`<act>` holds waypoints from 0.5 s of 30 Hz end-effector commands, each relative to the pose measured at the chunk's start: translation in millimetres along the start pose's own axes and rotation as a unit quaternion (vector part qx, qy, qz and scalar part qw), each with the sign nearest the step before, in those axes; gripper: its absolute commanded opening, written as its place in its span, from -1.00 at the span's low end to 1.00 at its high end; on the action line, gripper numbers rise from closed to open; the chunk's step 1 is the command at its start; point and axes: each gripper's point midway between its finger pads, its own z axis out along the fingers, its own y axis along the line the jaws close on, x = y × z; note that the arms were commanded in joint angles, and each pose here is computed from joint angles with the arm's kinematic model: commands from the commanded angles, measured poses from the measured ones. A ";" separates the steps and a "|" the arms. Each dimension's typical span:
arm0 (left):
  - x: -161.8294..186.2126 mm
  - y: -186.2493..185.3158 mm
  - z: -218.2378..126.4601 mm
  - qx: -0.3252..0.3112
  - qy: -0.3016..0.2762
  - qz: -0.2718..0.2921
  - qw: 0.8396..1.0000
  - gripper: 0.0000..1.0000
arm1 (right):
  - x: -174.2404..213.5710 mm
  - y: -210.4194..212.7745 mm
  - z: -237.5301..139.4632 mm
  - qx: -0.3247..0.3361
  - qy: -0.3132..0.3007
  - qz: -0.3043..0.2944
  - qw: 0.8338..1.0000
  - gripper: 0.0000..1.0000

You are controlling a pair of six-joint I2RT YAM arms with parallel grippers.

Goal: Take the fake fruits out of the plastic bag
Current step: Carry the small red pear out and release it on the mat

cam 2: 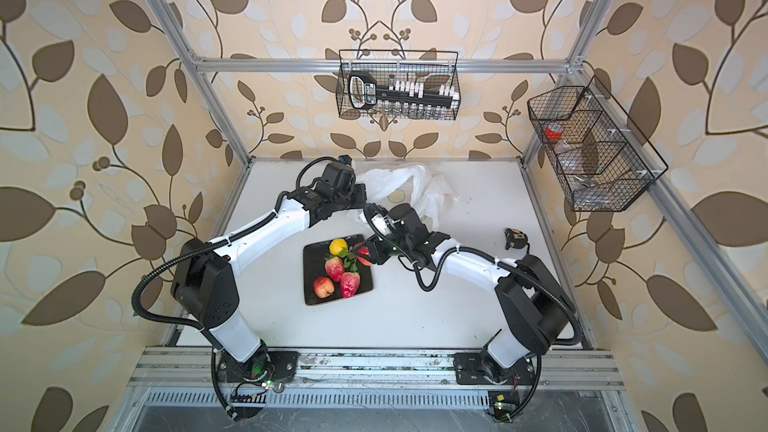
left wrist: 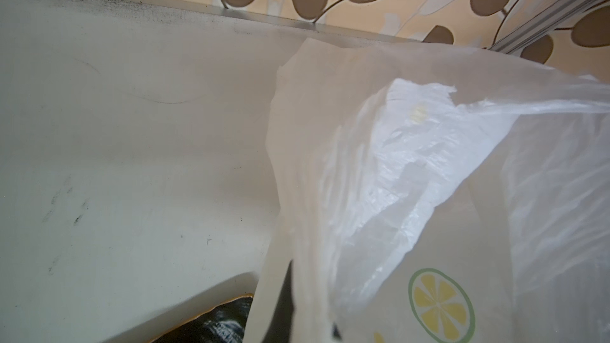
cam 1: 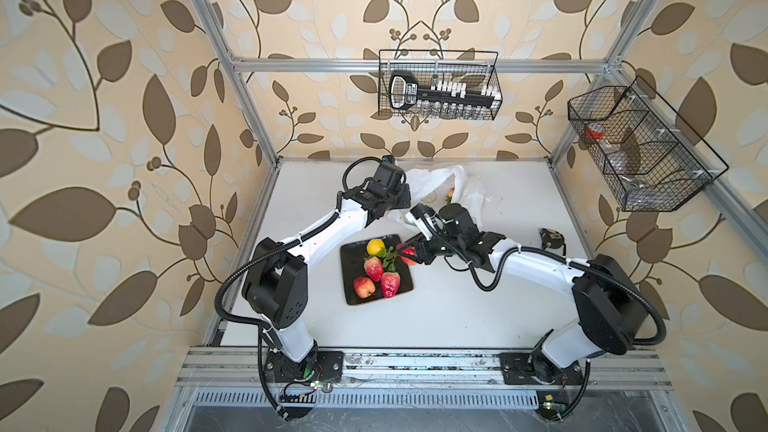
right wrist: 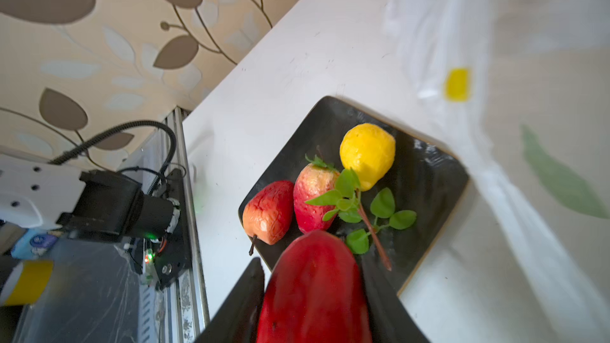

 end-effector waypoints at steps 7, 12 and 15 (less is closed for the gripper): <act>-1.7 -5.3 -17.8 0.015 0.005 0.026 1.000 -1.00 | -10.1 -8.5 55.6 0.039 -0.010 -0.083 0.996 -0.39; 0.7 -4.5 -23.2 0.015 0.009 0.031 0.999 -1.00 | -2.5 -30.9 68.4 0.089 -0.006 -0.115 0.989 -0.37; 2.0 -3.8 -25.1 0.014 0.011 0.032 0.999 -1.00 | 1.2 -37.2 72.5 0.102 -0.001 -0.133 0.986 -0.25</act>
